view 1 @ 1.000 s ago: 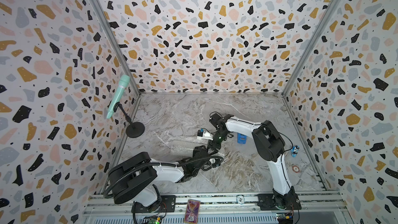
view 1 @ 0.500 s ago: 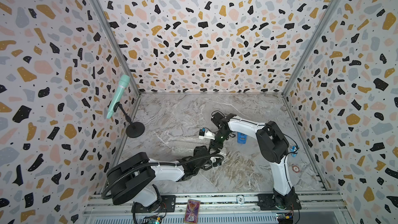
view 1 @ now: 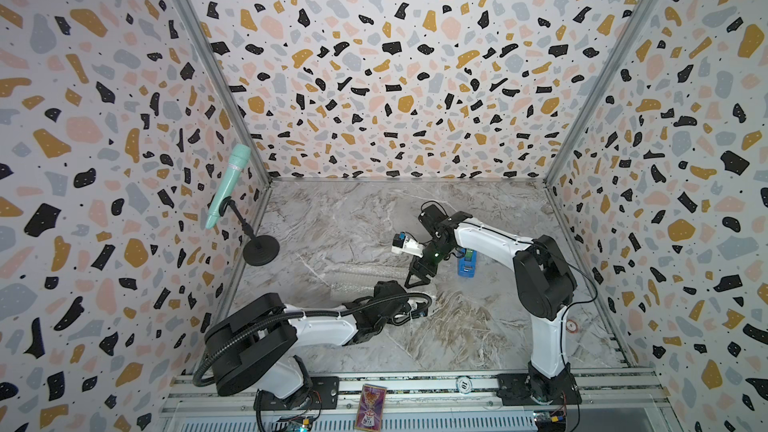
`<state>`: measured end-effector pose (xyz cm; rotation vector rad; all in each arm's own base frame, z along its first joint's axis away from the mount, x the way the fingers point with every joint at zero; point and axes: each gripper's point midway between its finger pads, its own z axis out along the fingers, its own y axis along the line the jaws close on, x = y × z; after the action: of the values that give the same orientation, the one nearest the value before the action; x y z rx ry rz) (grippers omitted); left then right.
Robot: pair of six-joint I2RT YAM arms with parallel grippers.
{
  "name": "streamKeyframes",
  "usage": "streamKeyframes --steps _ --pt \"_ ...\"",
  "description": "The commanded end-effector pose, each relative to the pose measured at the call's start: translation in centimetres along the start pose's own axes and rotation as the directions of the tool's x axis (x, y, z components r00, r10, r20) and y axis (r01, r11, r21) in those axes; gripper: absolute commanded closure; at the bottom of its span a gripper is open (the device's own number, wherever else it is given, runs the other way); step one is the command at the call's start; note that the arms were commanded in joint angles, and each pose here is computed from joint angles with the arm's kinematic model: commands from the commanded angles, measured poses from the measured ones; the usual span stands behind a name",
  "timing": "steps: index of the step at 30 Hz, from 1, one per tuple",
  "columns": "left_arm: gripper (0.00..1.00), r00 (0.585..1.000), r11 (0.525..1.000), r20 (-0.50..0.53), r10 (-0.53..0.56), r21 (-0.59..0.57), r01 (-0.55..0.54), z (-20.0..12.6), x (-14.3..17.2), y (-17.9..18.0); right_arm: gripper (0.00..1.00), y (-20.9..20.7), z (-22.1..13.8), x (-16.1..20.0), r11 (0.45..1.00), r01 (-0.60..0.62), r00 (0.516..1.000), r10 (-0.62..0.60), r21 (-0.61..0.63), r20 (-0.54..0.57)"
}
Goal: Wrap wine bottles in bubble wrap
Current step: Wrap the wine bottle in bubble wrap.
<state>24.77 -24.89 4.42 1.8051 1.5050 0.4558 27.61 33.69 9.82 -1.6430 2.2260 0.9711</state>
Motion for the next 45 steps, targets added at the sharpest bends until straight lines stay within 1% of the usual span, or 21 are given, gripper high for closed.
streamKeyframes --steps 1,6,11,15,18,21,23,25,27,29,31,33,35,37,39,40,42,44,45 --pt "0.51 1.000 0.990 0.010 -0.026 0.138 0.025 -0.5 0.2 -1.6 0.21 0.0 -2.3 -1.7 0.998 0.022 0.997 -0.026 0.057 0.071" --pt "0.53 0.998 0.966 0.016 -0.054 0.252 0.049 -0.9 0.6 -1.9 0.22 -2.0 -4.6 -2.7 0.982 0.000 0.987 -0.029 0.186 0.155" --pt "0.54 0.997 0.924 0.015 -0.081 0.377 0.069 -1.2 0.5 -2.0 0.23 -4.5 -8.5 -2.6 0.940 -0.102 0.959 0.007 0.324 0.284" --pt "0.54 0.995 0.866 -0.008 -0.103 0.492 0.094 -1.2 0.6 -2.4 0.23 -5.8 -11.9 -1.7 0.898 -0.182 0.918 0.009 0.400 0.397" --pt "0.54 0.993 0.816 -0.029 -0.118 0.566 0.113 -1.2 0.6 -2.6 0.22 -6.7 -13.6 -0.4 0.864 -0.255 0.889 0.034 0.433 0.456" --pt "0.54 0.989 0.766 -0.045 -0.142 0.628 0.138 -1.1 0.4 -2.8 0.22 -7.3 -15.2 0.6 0.826 -0.309 0.868 0.042 0.472 0.495" --pt "0.54 0.985 0.731 -0.070 -0.157 0.663 0.163 -1.0 0.5 -2.9 0.22 -7.2 -16.4 1.0 0.798 -0.317 0.861 0.016 0.512 0.509" --pt "0.54 0.979 0.682 -0.105 -0.177 0.704 0.199 -1.0 0.9 -3.0 0.21 -6.6 -17.9 1.0 0.768 -0.315 0.856 -0.024 0.559 0.516" --pt "0.55 0.968 0.626 -0.137 -0.209 0.742 0.240 -1.0 1.1 -2.9 0.21 -5.5 -19.6 0.7 0.741 -0.292 0.848 -0.091 0.605 0.521" --pt "0.54 0.961 0.593 -0.150 -0.231 0.762 0.261 -1.0 0.9 -2.9 0.21 -4.4 -21.1 0.6 0.710 -0.270 0.834 -0.165 0.650 0.526" --pt "0.54 0.957 0.577 -0.166 -0.239 0.769 0.277 -0.8 0.9 -2.8 0.20 -3.3 -22.1 0.6 0.684 -0.236 0.816 -0.246 0.690 0.523" --pt "0.54 0.955 0.561 -0.185 -0.233 0.776 0.287 -0.6 0.9 -3.0 0.17 -2.4 -22.6 0.7 0.667 -0.221 0.797 -0.297 0.711 0.526" --pt "0.54 0.952 0.543 -0.206 -0.224 0.785 0.298 -0.5 1.1 -3.3 0.15 -1.4 -22.7 0.6 0.674 -0.191 0.786 -0.330 0.714 0.522" --pt "0.54 0.949 0.534 -0.215 -0.228 0.788 0.307 -0.3 1.1 -3.4 0.14 -0.6 -22.3 0.5 0.684 -0.148 0.786 -0.357 0.715 0.505" --pt "0.54 0.947 0.531 -0.221 -0.233 0.787 0.314 -0.2 1.0 -3.2 0.15 0.3 -21.2 0.4 0.677 -0.076 0.791 -0.407 0.732 0.457" --pt "0.53 0.946 0.532 -0.226 -0.231 0.785 0.317 -0.1 1.1 -3.2 0.15 0.8 -20.3 0.5 0.662 -0.025 0.793 -0.443 0.749 0.418" --pt "0.52 0.945 0.531 -0.232 -0.232 0.784 0.323 0.0 1.2 -3.1 0.14 2.3 -18.3 0.4 0.611 0.100 0.785 -0.533 0.785 0.315" --pt "0.50 0.940 0.517 -0.240 -0.241 0.788 0.334 0.1 1.2 -3.1 0.14 4.0 -16.4 0.3 0.543 0.206 0.757 -0.616 0.814 0.219" --pt "0.50 0.938 0.507 -0.245 -0.245 0.793 0.339 0.1 1.2 -3.1 0.13 4.6 -15.7 0.3 0.520 0.238 0.743 -0.641 0.820 0.191"
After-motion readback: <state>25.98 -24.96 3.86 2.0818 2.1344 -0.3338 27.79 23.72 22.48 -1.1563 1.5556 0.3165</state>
